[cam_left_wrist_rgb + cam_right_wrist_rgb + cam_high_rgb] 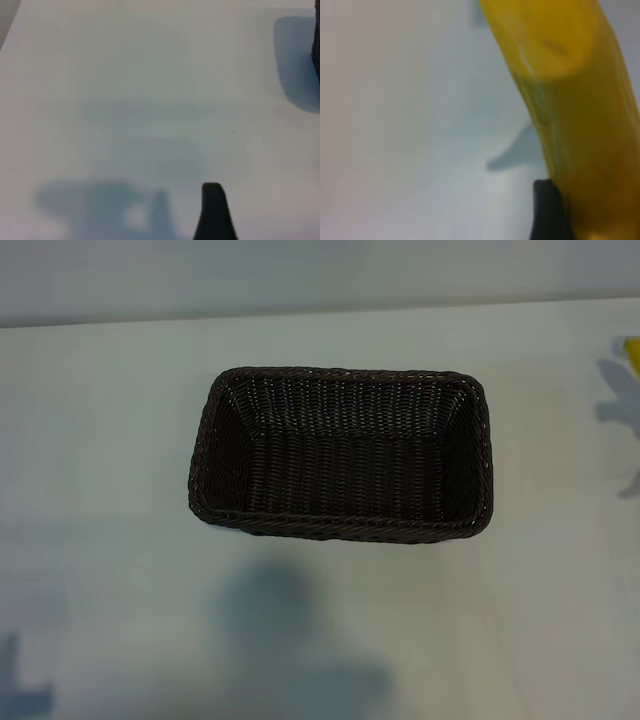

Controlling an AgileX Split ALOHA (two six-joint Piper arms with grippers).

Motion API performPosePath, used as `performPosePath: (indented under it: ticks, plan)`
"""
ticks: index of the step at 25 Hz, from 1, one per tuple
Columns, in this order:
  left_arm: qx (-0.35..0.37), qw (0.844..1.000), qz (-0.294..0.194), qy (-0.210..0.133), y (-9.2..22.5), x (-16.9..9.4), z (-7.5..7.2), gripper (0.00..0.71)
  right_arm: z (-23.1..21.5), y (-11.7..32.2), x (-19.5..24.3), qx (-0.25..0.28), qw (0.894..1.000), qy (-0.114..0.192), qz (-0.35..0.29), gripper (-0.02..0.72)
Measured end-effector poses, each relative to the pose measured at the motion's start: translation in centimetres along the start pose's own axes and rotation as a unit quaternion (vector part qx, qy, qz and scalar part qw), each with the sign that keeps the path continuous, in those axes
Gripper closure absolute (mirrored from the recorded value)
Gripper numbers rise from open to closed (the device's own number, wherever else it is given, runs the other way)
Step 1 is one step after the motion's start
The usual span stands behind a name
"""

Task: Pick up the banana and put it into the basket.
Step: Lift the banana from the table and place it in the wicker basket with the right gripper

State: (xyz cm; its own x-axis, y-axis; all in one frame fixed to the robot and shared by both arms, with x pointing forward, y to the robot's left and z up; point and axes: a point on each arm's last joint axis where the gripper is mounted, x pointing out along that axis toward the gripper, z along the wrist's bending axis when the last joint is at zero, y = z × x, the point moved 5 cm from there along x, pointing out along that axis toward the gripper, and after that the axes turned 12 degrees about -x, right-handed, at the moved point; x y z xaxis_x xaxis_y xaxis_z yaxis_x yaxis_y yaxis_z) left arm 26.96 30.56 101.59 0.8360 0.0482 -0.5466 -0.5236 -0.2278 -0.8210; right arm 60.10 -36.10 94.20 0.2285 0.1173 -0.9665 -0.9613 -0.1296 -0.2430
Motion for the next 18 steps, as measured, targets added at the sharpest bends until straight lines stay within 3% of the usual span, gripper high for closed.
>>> performPosePath:
  ticks: [4,10,18]
  plan:
    - [0.000,1.000,0.000,0.000,0.0,0.0,0.0,0.181,1.4,-1.2,-2.3,-0.021,1.000,-0.010,-0.005,0.274]
    - [0.000,1.000,0.000,0.000,0.0,0.0,0.0,0.181,6.4,-3.8,-3.9,-0.094,0.995,-0.023,-0.019,0.274]
    - [0.000,1.000,0.001,0.000,0.0,0.0,0.0,0.181,15.3,-6.5,-3.7,-0.215,0.975,-0.052,-0.009,0.274]
